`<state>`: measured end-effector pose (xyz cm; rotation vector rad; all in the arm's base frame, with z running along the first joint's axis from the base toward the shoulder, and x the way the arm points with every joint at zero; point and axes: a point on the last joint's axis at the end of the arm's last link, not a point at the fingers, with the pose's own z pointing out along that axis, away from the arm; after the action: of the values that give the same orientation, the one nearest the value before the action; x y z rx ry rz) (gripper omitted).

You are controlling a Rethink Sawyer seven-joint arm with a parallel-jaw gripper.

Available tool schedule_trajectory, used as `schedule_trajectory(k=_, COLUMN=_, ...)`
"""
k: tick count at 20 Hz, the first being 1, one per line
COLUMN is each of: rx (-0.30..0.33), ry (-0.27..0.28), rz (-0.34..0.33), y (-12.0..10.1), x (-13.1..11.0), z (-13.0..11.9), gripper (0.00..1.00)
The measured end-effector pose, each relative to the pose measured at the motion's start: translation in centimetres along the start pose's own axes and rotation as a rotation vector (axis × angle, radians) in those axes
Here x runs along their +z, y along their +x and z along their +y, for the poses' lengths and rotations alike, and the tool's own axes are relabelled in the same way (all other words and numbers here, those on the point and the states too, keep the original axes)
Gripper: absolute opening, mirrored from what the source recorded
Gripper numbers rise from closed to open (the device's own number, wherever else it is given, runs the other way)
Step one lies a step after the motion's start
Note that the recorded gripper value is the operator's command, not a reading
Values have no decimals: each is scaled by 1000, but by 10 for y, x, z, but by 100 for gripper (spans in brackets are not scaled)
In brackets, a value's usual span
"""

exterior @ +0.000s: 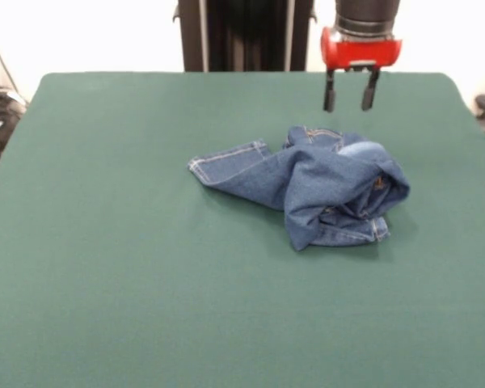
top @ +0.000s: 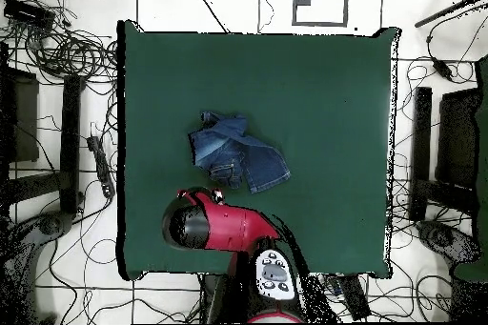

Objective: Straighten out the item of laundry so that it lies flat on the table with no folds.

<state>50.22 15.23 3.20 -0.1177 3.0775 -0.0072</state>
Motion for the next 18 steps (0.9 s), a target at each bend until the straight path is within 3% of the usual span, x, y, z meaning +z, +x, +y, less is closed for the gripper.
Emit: schedule_trajectory(k=18, rx=10, ry=40, rz=-76, y=-39, x=-8, z=-13, gripper=100)
